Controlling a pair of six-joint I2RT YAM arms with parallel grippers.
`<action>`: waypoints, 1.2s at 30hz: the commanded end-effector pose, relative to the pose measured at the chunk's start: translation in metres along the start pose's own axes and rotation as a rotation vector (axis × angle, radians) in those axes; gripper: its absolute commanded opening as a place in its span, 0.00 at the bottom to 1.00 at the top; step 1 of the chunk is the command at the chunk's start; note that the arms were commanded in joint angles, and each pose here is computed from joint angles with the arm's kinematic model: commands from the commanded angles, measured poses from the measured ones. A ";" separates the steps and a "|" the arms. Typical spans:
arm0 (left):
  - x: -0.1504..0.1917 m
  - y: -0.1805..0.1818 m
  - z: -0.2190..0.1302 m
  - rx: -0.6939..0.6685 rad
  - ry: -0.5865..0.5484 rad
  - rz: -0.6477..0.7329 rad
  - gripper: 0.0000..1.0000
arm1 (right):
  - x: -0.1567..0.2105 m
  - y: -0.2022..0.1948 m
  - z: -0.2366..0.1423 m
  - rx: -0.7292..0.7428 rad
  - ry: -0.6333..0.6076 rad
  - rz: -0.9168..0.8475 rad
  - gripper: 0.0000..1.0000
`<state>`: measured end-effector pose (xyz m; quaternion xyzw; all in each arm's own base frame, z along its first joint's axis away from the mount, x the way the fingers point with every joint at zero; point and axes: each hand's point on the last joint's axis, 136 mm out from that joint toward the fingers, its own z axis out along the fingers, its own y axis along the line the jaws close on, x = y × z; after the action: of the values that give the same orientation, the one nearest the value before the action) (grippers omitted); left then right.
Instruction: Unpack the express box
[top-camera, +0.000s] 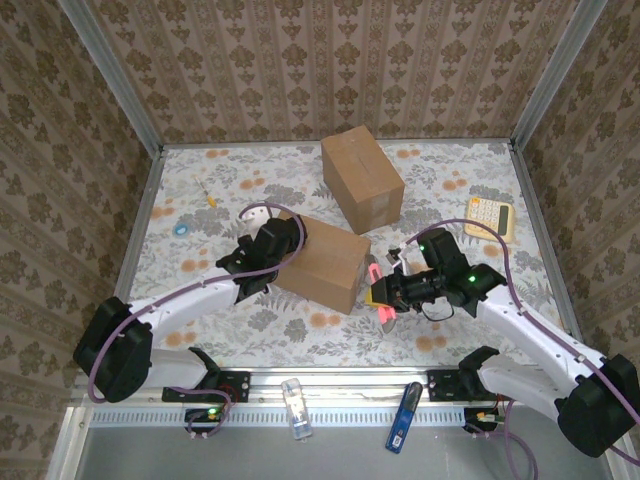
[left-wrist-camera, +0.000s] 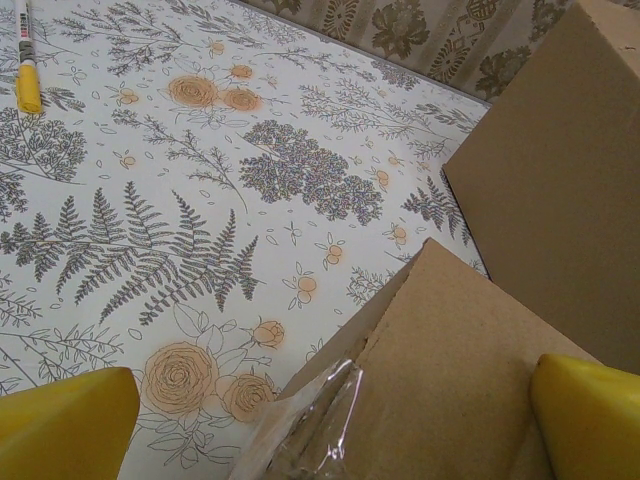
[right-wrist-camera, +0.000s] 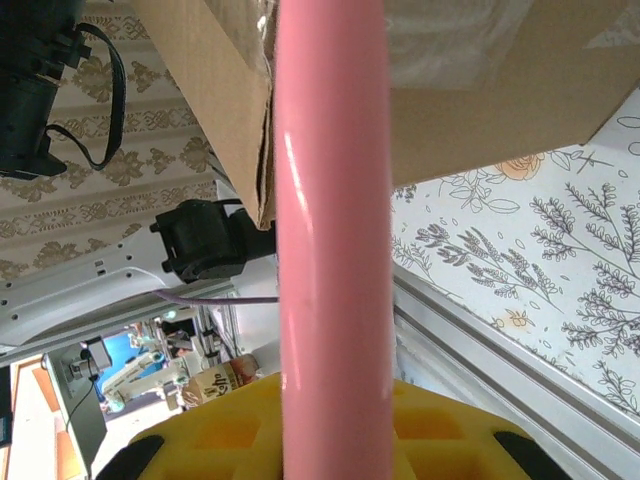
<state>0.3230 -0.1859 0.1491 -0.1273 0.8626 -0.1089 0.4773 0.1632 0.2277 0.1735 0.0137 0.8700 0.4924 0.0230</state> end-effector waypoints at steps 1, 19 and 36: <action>0.126 0.097 -0.010 -0.250 0.448 0.326 1.00 | 0.000 0.005 0.000 -0.028 0.009 -0.026 0.00; 0.127 0.098 -0.010 -0.254 0.449 0.324 1.00 | -0.004 0.002 0.005 -0.022 0.012 -0.016 0.00; 0.145 0.108 -0.006 -0.280 0.488 0.310 1.00 | 0.019 -0.001 0.013 -0.010 0.038 0.004 0.00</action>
<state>0.3233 -0.1862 0.1469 -0.1350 0.8599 -0.1154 0.4786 0.1626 0.2350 0.1676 0.0123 0.8714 0.4893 0.0345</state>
